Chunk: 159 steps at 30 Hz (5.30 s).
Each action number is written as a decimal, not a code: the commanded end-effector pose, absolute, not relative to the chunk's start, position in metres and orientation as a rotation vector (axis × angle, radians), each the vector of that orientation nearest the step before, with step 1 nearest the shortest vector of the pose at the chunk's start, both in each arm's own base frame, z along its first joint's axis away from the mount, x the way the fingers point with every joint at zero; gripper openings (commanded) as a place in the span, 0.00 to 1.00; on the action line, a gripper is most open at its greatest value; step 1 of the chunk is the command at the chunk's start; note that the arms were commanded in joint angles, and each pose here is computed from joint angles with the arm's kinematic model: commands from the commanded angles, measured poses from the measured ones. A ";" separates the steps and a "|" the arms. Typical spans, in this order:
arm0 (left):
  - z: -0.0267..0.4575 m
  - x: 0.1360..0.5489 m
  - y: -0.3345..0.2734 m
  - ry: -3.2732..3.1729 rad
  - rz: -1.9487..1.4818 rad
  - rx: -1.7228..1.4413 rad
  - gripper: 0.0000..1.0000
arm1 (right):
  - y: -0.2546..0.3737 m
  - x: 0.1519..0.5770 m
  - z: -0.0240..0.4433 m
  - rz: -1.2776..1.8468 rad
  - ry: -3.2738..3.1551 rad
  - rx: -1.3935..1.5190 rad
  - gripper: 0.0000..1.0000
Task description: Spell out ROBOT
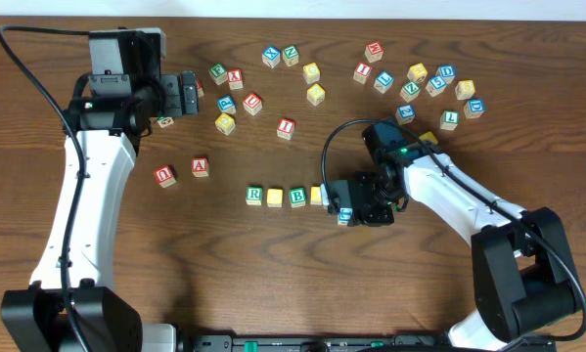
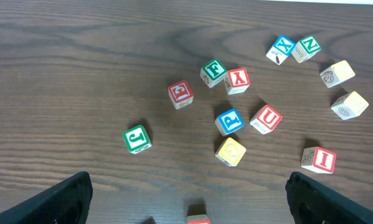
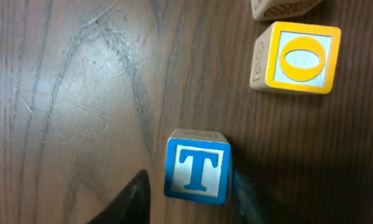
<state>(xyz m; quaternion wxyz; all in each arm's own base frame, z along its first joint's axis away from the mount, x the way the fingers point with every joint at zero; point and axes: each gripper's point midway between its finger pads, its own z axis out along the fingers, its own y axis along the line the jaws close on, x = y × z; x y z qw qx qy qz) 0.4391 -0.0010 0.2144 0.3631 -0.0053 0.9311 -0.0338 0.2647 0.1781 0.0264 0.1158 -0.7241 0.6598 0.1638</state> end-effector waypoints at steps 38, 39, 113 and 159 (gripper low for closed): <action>0.227 0.439 -0.003 2.368 -0.098 0.000 0.98 | 0.185 0.264 0.028 0.553 1.942 -2.062 0.40; 0.227 0.439 -0.003 2.368 -0.098 0.000 0.98 | 0.185 0.264 0.028 0.550 1.935 -2.066 0.40; 0.227 0.439 -0.003 2.368 -0.098 0.000 0.98 | 0.192 0.290 0.018 0.501 2.148 -1.736 0.24; 0.227 0.439 -0.003 2.368 -0.098 0.000 0.98 | 0.190 0.317 0.020 0.443 2.364 -1.378 0.15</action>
